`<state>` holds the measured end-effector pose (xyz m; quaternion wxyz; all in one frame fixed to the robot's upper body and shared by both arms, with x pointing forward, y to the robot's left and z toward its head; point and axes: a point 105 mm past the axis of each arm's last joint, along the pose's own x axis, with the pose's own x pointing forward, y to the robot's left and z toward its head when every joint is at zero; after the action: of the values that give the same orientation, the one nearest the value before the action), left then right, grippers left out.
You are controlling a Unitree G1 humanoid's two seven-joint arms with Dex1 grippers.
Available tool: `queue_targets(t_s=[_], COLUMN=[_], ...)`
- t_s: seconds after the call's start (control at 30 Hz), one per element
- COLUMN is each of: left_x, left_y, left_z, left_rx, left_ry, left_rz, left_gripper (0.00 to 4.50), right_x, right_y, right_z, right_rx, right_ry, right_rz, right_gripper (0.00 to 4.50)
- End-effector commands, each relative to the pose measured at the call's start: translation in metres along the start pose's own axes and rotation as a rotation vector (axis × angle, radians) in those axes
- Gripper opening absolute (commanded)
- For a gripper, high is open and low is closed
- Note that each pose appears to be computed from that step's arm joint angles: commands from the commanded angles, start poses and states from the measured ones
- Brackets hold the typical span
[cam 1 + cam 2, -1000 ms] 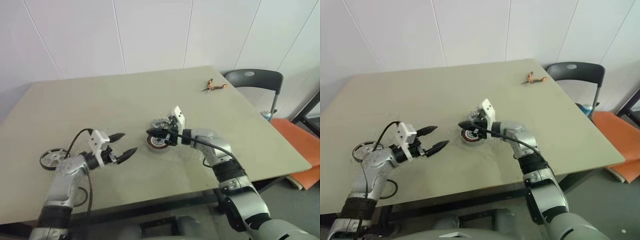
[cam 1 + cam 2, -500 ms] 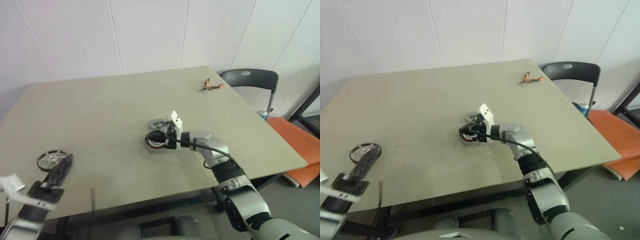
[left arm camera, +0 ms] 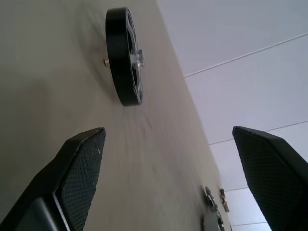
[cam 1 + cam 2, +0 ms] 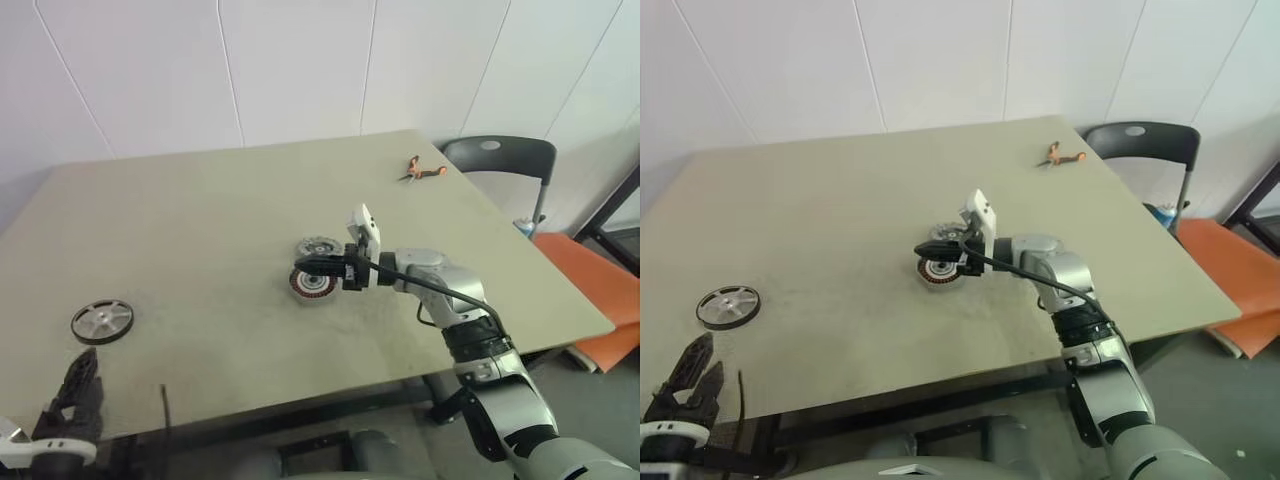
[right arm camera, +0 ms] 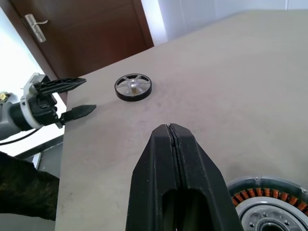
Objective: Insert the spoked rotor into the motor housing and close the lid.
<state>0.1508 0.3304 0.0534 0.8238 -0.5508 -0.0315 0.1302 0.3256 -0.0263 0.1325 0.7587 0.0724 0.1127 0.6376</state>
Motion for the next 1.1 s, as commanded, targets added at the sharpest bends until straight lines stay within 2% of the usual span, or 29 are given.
queue_targets(t_s=[0.03,0.3,0.57,0.83,0.97,1.1], left_x=[0.01,0.051,0.088,0.083,0.084,0.077], left_y=[0.003,0.017,-0.008,-0.022,-0.021,-0.02], left_z=[0.022,0.025,0.02,0.019,0.022,0.014], left_rx=[0.054,0.074,0.098,0.083,0.061,0.034], left_ry=[-0.061,0.023,0.086,0.105,0.091,0.101], left_rz=[0.0,0.008,-0.021,-0.009,0.026,0.068], left_gripper=[4.5,4.5,4.5,4.5,4.5,4.5], right_x=[-0.001,-0.003,-0.006,-0.006,-0.006,-0.006], right_y=[0.009,0.011,0.01,0.008,0.006,0.005], right_z=[0.018,0.021,0.02,0.018,0.017,0.015], right_rx=[-0.046,-0.052,-0.051,-0.047,-0.048,-0.046], right_ry=[-0.046,-0.056,-0.05,-0.043,-0.036,-0.029], right_rz=[0.026,0.015,-0.005,-0.014,-0.015,-0.018], right_gripper=[0.02,0.02,0.02,0.02,0.02,0.02])
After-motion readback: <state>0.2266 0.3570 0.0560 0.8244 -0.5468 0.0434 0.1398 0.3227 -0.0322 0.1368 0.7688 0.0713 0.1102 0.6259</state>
